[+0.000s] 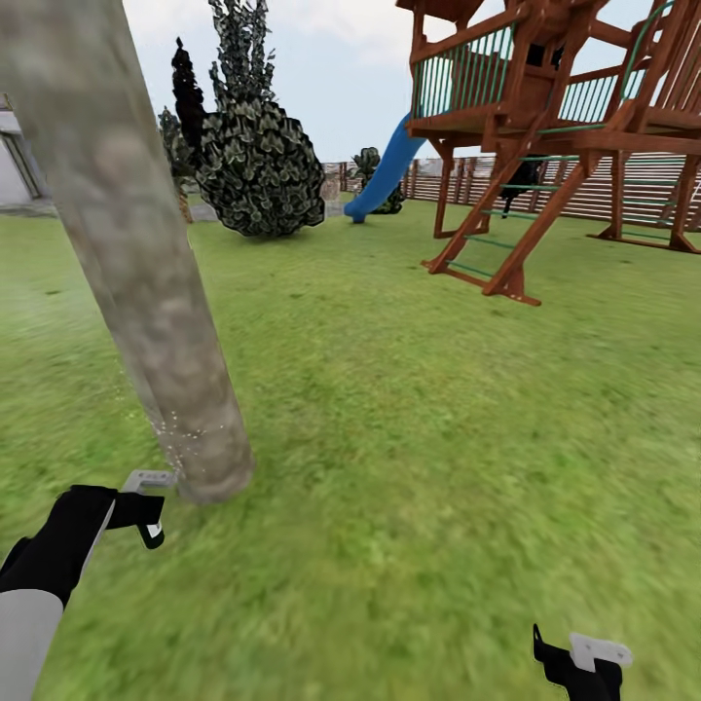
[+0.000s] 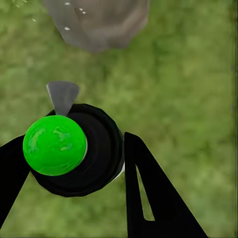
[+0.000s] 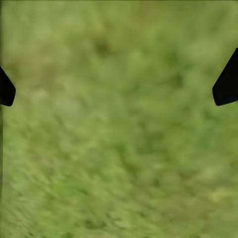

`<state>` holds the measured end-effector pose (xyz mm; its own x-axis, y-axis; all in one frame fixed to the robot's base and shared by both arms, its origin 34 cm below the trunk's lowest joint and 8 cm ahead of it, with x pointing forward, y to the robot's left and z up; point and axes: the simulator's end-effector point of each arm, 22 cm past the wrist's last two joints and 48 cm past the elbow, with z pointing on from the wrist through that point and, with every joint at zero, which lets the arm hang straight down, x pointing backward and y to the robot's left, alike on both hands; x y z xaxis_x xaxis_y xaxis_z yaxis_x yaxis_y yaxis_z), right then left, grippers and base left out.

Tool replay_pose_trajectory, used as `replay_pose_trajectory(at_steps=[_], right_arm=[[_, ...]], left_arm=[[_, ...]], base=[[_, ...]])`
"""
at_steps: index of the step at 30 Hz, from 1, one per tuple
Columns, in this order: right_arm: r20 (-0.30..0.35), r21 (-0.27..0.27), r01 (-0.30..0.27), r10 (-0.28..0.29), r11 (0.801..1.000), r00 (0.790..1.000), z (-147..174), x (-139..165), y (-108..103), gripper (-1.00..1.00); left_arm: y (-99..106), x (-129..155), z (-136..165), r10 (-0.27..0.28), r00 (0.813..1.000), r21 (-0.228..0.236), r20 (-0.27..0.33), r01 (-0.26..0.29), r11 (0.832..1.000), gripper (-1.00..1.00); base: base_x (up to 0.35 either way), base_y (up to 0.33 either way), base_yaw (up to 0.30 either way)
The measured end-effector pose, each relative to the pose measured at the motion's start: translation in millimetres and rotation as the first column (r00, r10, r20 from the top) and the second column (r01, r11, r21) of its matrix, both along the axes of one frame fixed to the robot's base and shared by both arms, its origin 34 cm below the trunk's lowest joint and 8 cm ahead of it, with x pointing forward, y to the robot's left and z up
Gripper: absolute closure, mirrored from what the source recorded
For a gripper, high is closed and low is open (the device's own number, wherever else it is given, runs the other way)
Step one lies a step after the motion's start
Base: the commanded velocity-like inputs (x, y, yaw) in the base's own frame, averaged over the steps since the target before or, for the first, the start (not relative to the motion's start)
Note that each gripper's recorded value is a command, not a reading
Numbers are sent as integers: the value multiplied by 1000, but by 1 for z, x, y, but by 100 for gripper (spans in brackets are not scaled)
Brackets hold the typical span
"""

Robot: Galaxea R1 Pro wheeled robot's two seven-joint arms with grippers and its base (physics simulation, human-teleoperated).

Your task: In the garden, pick up the pesticide atomizer on the floor and spray pesticide onto both trees until each tree trunk is fully covered.

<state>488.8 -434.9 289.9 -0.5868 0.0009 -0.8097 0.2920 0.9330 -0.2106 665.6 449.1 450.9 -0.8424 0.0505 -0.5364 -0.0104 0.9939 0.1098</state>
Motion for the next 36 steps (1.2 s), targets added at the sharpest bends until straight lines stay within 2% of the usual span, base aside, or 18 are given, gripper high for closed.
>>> replay_pose_trajectory(at_steps=[5,19,31,36], right_arm=[[0,0,-1,1,1000,1000,0,0,0,-100],[0,6,-2,2,1000,1000,-1,0,5,-100],[0,6,-2,2,1000,1000,-1,0,4,-100],[0,6,-2,2,1000,1000,-1,0,5,-100]], left_arm=[[0,0,0,0,1000,2,-1,0,1000,100],[4,-1,1,14,1000,-5,4,-14,1000,100],[4,0,1,14,1000,-5,6,-13,1000,100],[4,0,1,14,1000,-5,6,-14,1000,100]], base=[[154,-265,60],[154,-265,266],[154,-264,12],[154,-265,193]])
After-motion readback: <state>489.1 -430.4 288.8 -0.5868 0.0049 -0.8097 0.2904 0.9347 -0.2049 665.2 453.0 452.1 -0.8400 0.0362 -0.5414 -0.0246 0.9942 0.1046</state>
